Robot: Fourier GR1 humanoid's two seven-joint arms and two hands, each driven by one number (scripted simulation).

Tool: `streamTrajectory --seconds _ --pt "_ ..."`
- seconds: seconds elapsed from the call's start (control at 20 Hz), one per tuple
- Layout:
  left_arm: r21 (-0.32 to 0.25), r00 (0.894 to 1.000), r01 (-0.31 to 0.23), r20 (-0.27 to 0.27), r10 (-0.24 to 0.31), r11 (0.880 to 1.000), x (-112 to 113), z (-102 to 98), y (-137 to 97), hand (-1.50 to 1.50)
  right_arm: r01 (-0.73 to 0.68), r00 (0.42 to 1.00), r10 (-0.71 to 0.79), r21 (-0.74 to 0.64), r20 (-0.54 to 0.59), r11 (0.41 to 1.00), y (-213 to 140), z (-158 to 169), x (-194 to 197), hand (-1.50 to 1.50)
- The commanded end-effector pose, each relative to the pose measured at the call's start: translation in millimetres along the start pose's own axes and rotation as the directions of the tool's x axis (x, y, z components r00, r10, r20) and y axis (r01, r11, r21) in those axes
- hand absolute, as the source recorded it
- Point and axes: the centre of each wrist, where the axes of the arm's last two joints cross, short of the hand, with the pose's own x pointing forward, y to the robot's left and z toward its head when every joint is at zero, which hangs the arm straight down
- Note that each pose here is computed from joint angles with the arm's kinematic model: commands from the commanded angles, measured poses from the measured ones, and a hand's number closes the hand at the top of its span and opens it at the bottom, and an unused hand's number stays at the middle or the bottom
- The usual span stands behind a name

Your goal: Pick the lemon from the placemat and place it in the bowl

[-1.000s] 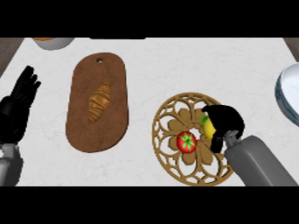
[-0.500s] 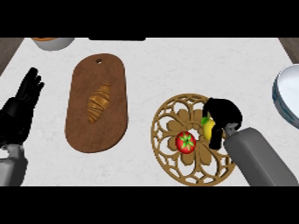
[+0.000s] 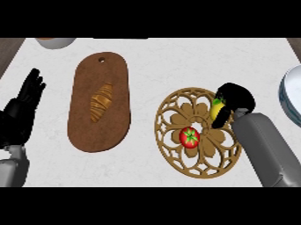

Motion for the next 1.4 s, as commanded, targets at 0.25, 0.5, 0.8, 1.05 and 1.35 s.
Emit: streamTrajectory --seconds 0.25,0.5,0.8,1.05,1.35 --pt "0.006 1.000 -0.012 -0.013 0.012 1.000 -3.2 5.5 3.8 0.00 0.063 0.981 -0.113 -0.292 -0.155 0.954 -71.8 -9.6 23.3 1.50" --pt "0.026 1.000 0.011 -0.016 -0.010 1.000 0.2 -0.8 8.6 0.00 0.018 0.979 -0.126 -0.544 -0.162 0.839 -106.9 24.9 39.7 1.50" --pt "0.023 1.000 -0.003 -0.008 0.003 1.000 5.6 -5.4 19.0 0.00 0.094 0.956 -0.271 -0.752 -0.115 0.652 -144.3 62.4 23.1 1.50" --pt "0.024 1.000 -0.002 -0.023 0.003 1.000 -15.0 2.2 9.9 0.00 0.101 0.932 -0.335 -0.786 -0.140 0.610 -188.6 98.9 4.9 1.50" --pt "-0.008 1.000 -0.009 -0.025 0.008 1.000 2.5 1.3 7.9 0.00 0.190 0.904 -0.418 -0.790 -0.090 0.582 -200.6 76.9 -71.7 1.50"
